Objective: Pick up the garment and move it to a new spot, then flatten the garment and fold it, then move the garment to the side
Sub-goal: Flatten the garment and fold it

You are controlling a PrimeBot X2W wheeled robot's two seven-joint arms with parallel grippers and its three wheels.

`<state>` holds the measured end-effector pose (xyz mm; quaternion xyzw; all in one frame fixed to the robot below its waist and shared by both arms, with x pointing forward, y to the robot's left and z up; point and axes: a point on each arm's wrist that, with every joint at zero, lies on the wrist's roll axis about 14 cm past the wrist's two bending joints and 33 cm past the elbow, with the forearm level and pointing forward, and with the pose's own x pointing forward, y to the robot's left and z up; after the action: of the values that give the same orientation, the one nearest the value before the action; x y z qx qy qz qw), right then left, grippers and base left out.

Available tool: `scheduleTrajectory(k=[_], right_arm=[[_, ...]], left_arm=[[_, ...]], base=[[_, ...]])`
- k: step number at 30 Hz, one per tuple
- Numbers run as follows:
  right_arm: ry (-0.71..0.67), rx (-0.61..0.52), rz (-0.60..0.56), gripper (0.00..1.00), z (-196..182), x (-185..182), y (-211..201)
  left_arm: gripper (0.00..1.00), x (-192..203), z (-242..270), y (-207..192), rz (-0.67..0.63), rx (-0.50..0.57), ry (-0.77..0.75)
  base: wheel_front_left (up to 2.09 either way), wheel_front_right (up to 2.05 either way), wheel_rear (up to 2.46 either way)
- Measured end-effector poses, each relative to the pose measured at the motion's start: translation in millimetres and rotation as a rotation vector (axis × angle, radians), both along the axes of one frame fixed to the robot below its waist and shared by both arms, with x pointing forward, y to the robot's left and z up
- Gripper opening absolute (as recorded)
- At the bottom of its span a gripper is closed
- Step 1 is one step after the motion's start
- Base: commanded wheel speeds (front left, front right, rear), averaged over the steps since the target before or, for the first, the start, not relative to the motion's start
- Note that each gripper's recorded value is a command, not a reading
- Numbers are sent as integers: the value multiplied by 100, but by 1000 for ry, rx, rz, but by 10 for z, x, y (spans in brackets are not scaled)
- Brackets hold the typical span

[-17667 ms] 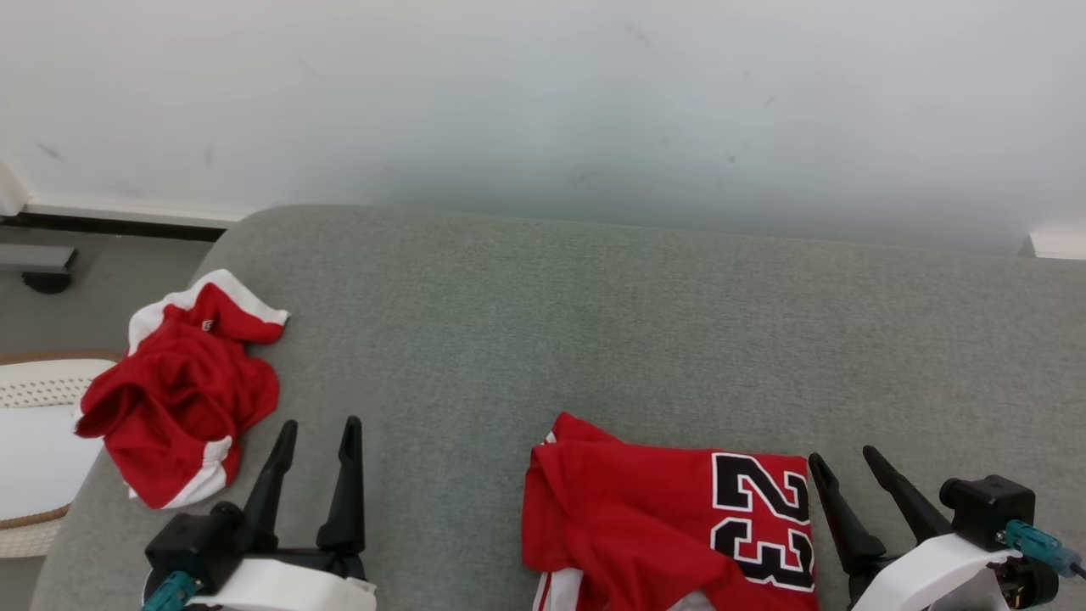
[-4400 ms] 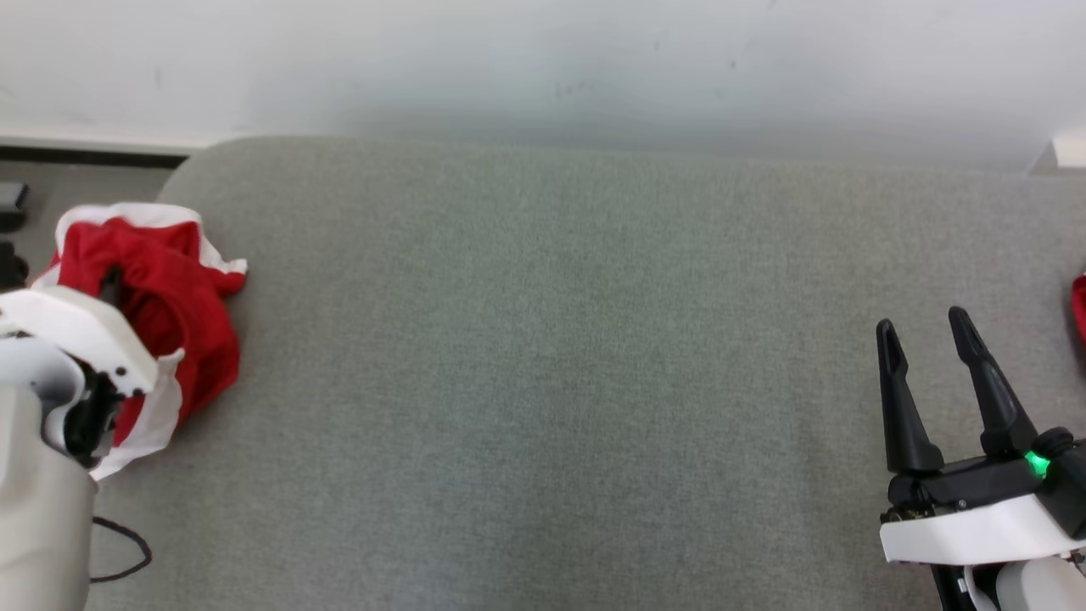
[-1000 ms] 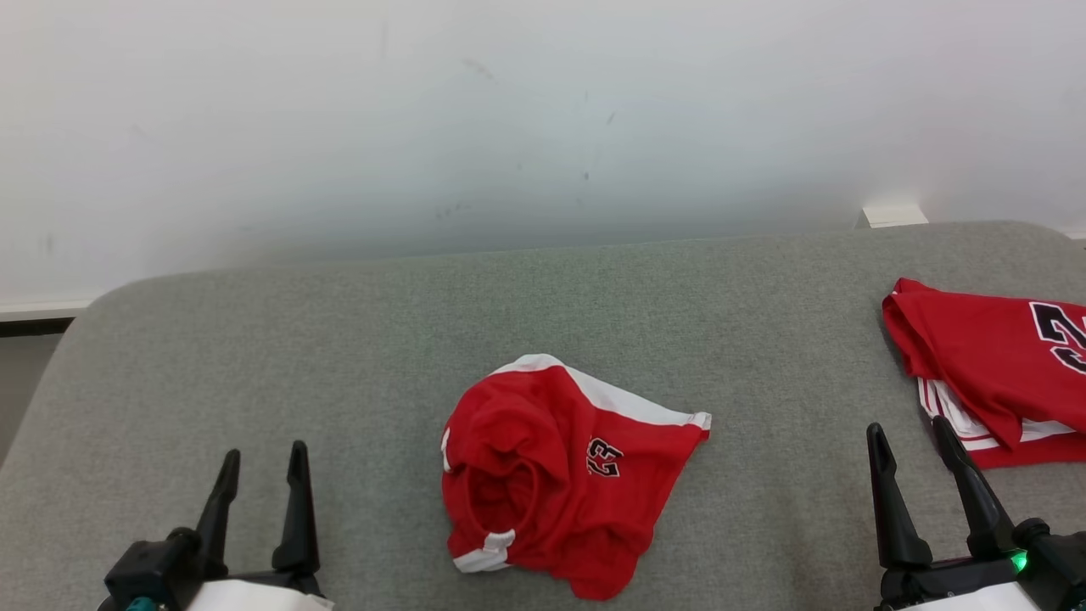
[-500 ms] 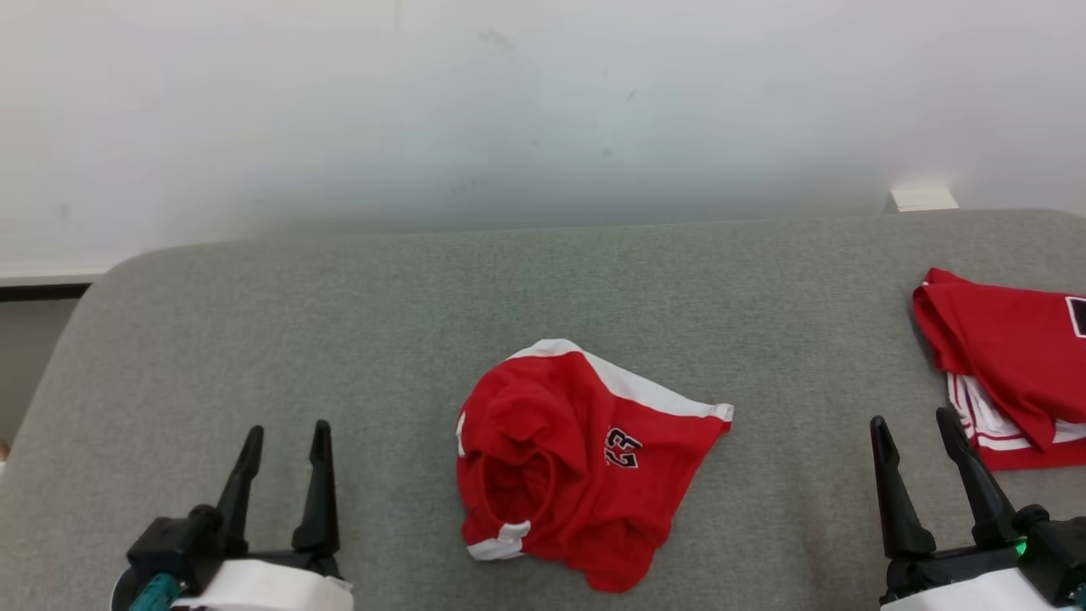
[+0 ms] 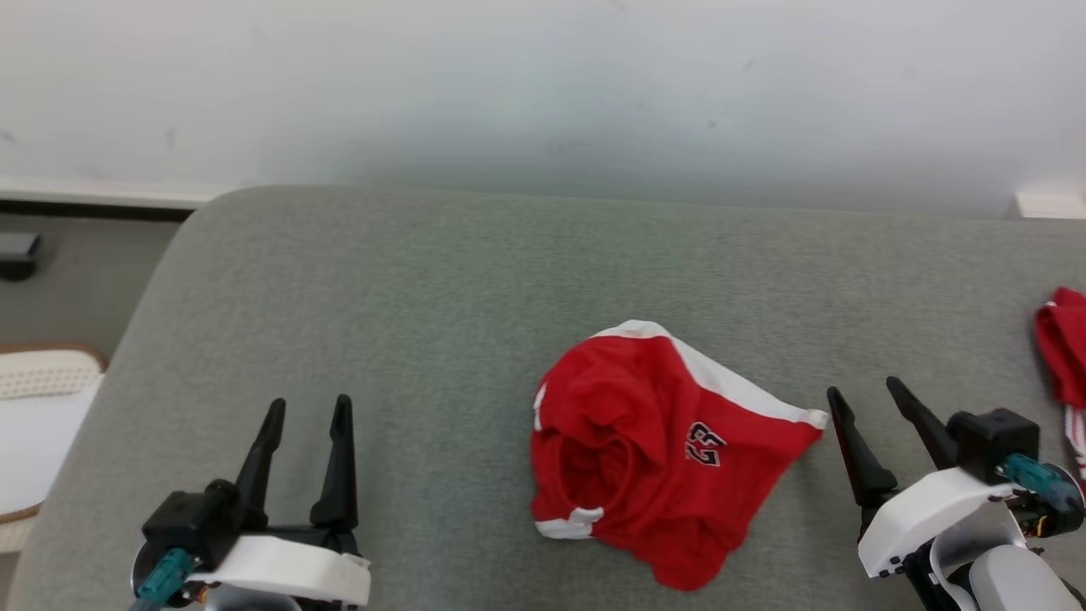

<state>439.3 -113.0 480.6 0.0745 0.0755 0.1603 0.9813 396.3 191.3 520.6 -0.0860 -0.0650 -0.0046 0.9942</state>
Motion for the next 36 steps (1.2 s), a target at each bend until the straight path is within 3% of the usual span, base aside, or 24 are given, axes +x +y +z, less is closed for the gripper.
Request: scheduleTrajectory(k=[16, 17, 18, 20, 28, 36], right_arm=[[442, -72, 79, 100, -1014, 56, 393], [453, -73, 85, 85, -1028, 57, 423], [453, -72, 88, 62, -1028, 64, 439], [449, -64, 92, 0, -1022, 71, 478], [356, -31, 75, 0, -829, 169, 477], [163, -82, 40, 0, -246, 680, 193]], left_arm=[[100, -297, -58, 453, 154, -24, 27], [100, -306, -60, 465, 158, -24, 28], [100, -314, -62, 478, 162, -24, 29], [100, -321, -63, 489, 165, -24, 29], [100, -316, -42, 478, 162, -25, 22], [100, -218, -104, 381, 131, -32, 38]], base=[[0, 0, 0], [0, 0, 0], [0, 0, 0], [0, 0, 0], [0, 0, 0], [0, 0, 0]])
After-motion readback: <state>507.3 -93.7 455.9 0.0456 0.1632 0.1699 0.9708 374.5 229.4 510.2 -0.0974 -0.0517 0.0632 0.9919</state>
